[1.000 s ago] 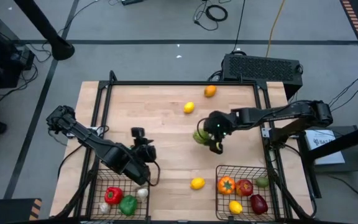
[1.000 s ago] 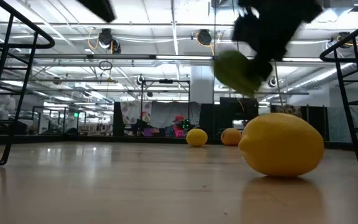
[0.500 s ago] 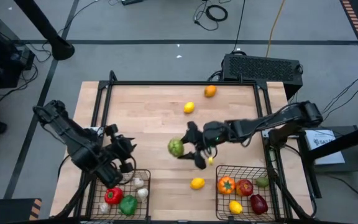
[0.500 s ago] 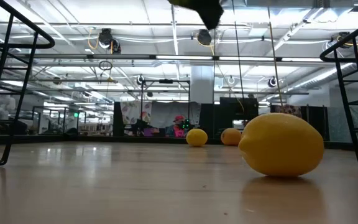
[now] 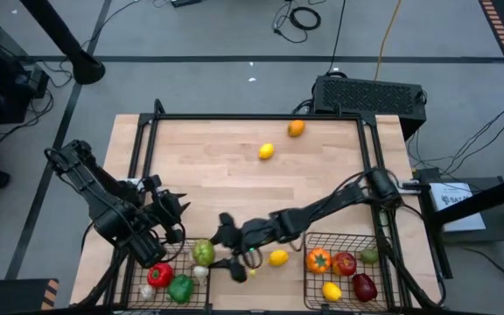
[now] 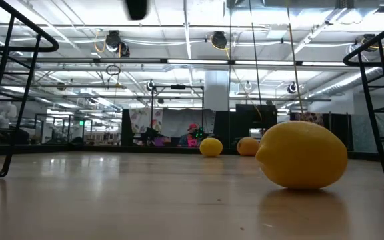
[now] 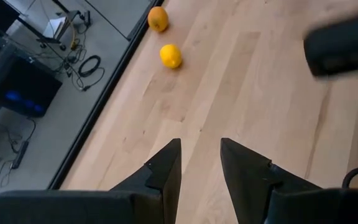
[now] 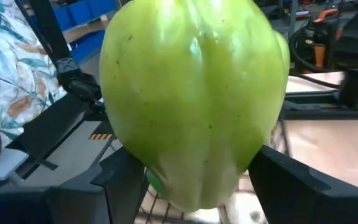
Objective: Sort produce into baskets
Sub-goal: Put the green chayote into the left black wire basket, then put the middle yellow lemon into the right black wire basket
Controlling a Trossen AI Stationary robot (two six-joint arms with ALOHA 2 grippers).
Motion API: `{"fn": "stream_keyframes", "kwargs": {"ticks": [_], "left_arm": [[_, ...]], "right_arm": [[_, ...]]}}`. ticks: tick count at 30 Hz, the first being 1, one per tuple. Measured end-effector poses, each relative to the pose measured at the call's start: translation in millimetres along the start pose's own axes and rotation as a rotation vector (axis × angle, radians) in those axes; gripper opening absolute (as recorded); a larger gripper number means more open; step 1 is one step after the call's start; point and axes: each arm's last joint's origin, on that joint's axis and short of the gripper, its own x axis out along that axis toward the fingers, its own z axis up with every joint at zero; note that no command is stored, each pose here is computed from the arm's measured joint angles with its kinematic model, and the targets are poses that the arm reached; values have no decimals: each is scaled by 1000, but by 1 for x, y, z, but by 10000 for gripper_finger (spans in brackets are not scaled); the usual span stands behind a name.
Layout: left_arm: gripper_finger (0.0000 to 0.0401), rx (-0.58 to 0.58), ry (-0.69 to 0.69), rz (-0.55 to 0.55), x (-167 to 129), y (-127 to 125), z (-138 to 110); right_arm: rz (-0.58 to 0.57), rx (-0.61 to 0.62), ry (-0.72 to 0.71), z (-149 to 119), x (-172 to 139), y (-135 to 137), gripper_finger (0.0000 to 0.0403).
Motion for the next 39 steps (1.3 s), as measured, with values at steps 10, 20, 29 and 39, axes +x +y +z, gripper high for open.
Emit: {"fn": "stream_keyframes", "kwargs": {"ticks": [10,20,29,39], "left_arm": [[121,1,0,1,0,0,0],[121,-1,0,0,0,0,0],[121,-5,-2,-3,0,0,0],[121,-5,-44,21,0,0,2]], "right_arm": [[-40,-3,4,-15,59,-9,258],[-154,-2,63,-30,71,-24,311],[-152,-31,80,-30,70,-26,354],[-238,-139,359,35,-6,8,354]]}}
